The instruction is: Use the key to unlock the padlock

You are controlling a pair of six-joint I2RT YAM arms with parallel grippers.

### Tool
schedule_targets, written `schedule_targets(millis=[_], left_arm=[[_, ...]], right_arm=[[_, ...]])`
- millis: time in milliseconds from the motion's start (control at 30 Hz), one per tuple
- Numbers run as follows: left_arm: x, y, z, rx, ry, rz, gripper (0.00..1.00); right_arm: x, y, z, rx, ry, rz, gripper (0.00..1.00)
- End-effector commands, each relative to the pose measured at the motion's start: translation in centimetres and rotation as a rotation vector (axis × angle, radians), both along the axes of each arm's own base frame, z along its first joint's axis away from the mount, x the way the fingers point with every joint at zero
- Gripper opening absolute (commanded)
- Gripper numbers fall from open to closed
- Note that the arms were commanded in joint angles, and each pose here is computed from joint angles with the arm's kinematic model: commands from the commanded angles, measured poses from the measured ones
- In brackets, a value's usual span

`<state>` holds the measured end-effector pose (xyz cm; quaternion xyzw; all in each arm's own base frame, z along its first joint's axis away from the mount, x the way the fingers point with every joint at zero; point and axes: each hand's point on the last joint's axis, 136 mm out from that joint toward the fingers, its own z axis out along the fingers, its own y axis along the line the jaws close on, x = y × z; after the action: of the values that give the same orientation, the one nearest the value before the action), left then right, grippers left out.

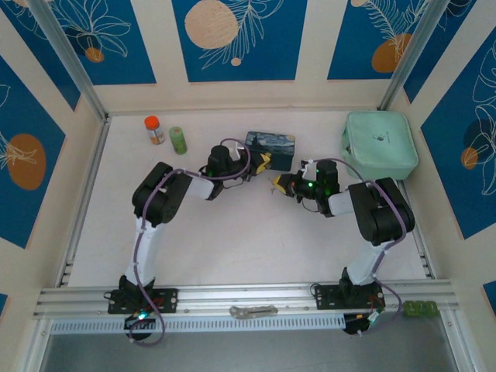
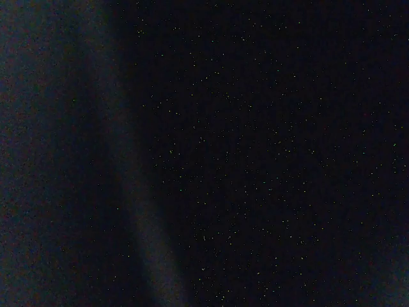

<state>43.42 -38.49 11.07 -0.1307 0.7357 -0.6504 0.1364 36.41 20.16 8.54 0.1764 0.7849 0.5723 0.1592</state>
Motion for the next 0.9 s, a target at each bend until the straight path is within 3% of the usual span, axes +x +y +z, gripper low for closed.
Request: schedule_targets(millis=[0, 867], left_arm=[[-0.9, -0.5, 4.7, -0.09, -0.097, -0.024, 0.0], [-1.5, -0.1, 3.7, -0.099, -0.066, -0.011, 0.0]], right_arm=[[1.2, -0.2, 1.8, 0.028, -0.07, -0.016, 0.0], [1.9, -1.9, 2.6, -0.028, -0.1, -0.062, 0.0]])
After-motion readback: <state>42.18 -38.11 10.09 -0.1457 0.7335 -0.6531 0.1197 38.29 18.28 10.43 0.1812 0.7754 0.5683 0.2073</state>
